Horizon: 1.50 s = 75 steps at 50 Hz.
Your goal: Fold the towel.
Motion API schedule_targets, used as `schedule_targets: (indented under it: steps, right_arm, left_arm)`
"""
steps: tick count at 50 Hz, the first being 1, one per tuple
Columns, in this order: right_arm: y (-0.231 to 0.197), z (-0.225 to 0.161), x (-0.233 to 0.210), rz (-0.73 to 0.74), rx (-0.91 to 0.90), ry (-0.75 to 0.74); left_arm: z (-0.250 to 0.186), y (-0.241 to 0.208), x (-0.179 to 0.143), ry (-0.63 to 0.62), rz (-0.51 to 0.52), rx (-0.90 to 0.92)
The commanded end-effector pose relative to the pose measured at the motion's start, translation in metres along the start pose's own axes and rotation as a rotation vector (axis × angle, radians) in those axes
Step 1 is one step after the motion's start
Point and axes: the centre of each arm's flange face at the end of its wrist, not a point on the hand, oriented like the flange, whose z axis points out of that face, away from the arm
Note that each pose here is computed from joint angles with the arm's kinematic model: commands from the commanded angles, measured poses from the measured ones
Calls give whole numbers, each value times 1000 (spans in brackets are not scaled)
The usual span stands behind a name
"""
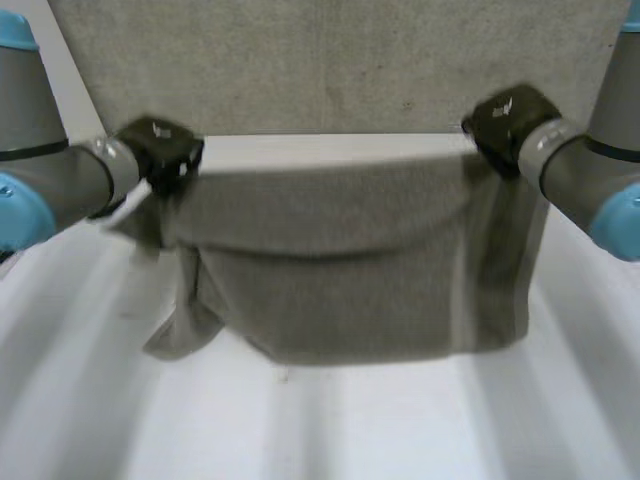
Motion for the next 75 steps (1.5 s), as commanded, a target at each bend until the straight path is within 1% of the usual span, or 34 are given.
schedule_targets:
  steps: [1,2,3,4,6,8,9,10,13,14,16,17,18,19,22,23,25,26,27,28,30,32,36,43,49,51,53,56,66,73,75]
  right_arm:
    - [-67,7,63,129,494,423]
    - [-78,-1,71,129,567,473]
    - [-84,-8,75,123,609,499]
    - [-84,-8,75,123,609,499]
    - [-81,-13,71,120,587,475]
    - [-66,-10,58,126,503,401]
    - [-57,-9,47,127,460,351]
    - [-57,-9,47,127,459,350]
    - [-23,-5,14,130,348,214]
    - [-23,-5,14,130,347,213]
    - [-1,-5,-5,135,279,159]
    - [-1,-5,-5,135,279,159]
    - [12,-5,-14,138,237,131]
    - [12,-5,-14,138,236,131]
    - [51,-10,-46,140,92,31]
    - [51,-10,-46,140,92,31]
    - [72,-22,-65,145,-10,-55]
    - [72,-22,-65,145,-10,-56]
    - [80,-28,-73,148,-48,-87]
    - [80,-28,-73,148,-48,-87]
    - [94,-37,-84,155,-95,-137]
    - [100,-40,-88,161,-111,-159]
    - [111,-47,-92,184,-141,-187]
    - [131,-44,-78,210,-190,-144]
    - [135,-43,-74,220,-200,-131]
    - [135,-43,-71,244,-201,-121]
    - [136,-42,-69,258,-202,-111]
    - [137,-40,-64,280,-204,-97]
    - [138,-37,-61,289,-199,-74]
    - [136,-38,-63,288,-193,-80]
    - [134,-39,-62,291,-188,-78]
  left_arm:
    - [19,-72,-48,-289,63,470]
    - [15,-87,-58,-335,26,579]
    - [7,-97,-66,-354,-20,645]
    - [7,-97,-66,-354,-20,645]
    - [-2,-96,-66,-322,-114,674]
    - [-2,-96,-66,-322,-115,674]
    - [-1,-82,-63,-300,-158,638]
    - [-1,-82,-63,-300,-158,637]
    - [9,-23,-33,-228,-197,443]
    - [9,-23,-33,-227,-197,442]
    - [11,13,-13,-187,-192,323]
    - [11,13,-12,-187,-192,322]
    - [10,31,-2,-167,-181,262]
    - [10,31,-2,-166,-181,262]
    - [-4,80,30,-96,-142,90]
    - [-4,80,31,-95,-142,90]
    - [-21,103,54,-34,-118,5]
    - [-21,103,54,-34,-118,5]
    - [-28,110,66,5,-105,-16]
    - [-28,110,66,6,-105,-16]
    - [-36,119,80,59,-83,-30]
    - [-37,121,83,67,-78,-29]
    - [-35,126,83,58,-78,-28]
    - [-32,130,78,41,-81,-32]
    - [-26,132,74,10,-69,0]
    - [-24,133,72,-8,-68,9]
    - [-23,137,66,-57,-66,2]
    - [-25,142,65,-80,-69,-24]
    - [-34,155,61,-97,-86,-76]
    - [-45,145,58,-106,-80,-56]
    - [-53,132,54,-115,-70,-19]
